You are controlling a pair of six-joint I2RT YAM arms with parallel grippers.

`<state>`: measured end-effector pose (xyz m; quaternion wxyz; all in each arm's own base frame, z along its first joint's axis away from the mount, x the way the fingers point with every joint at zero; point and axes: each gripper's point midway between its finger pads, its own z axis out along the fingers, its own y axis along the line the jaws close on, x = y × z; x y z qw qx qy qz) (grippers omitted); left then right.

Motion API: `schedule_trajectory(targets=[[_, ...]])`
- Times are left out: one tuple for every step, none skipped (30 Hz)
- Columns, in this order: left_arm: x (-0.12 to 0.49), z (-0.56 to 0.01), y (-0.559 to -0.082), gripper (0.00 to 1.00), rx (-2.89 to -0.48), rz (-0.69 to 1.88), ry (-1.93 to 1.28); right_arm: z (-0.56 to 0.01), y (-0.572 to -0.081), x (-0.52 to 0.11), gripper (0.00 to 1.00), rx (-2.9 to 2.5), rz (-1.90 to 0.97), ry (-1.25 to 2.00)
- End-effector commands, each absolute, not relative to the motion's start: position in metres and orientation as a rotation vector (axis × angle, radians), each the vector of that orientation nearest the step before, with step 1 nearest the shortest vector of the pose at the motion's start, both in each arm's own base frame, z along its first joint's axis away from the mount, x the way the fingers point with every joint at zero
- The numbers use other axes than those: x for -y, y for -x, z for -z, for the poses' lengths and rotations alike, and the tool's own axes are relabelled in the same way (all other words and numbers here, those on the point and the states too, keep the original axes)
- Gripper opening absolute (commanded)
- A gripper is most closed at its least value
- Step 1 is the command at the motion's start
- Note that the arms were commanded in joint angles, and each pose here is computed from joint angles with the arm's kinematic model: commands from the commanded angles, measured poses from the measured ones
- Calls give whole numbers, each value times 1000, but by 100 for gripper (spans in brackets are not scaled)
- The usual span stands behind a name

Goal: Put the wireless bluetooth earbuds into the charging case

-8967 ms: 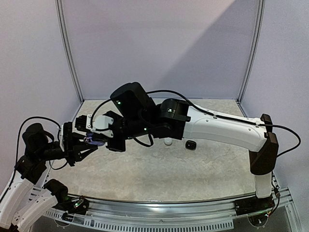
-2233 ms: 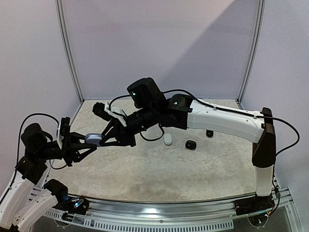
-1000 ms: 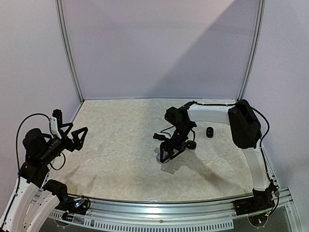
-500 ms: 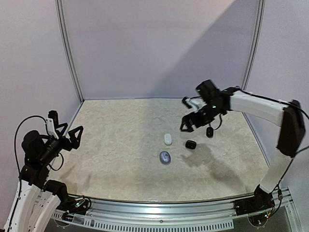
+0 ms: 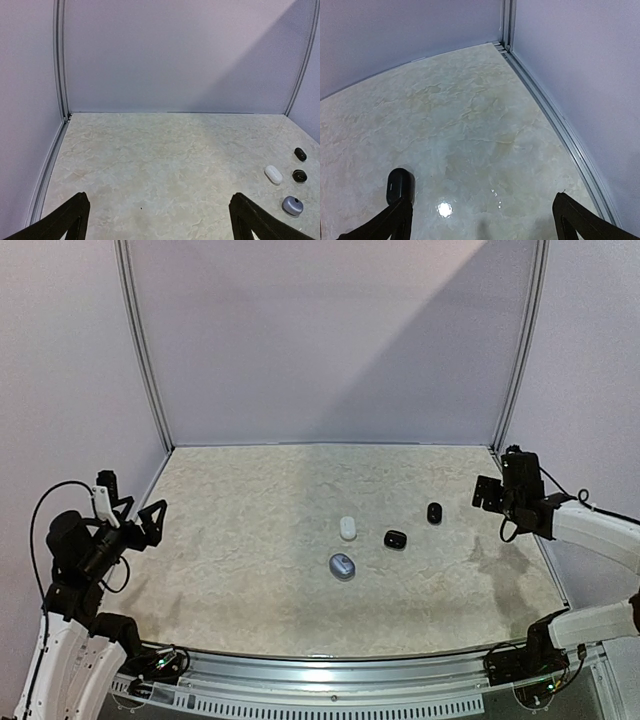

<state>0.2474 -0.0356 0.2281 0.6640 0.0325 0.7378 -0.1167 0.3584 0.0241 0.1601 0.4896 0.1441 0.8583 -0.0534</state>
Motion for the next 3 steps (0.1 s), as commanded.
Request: schedule_trajectory(targets=[[26,-217,-252,99,-1695,228,-43,-186,-361,-10,99,-1880,109,-493],[24,-216,-252,99,-1699,225,-36,-186,-359,-8,99,-1863,113,-491],[22,-215,-253,99,-1702,219,-29,-188,-357,-5,99,-1844,126,-494]])
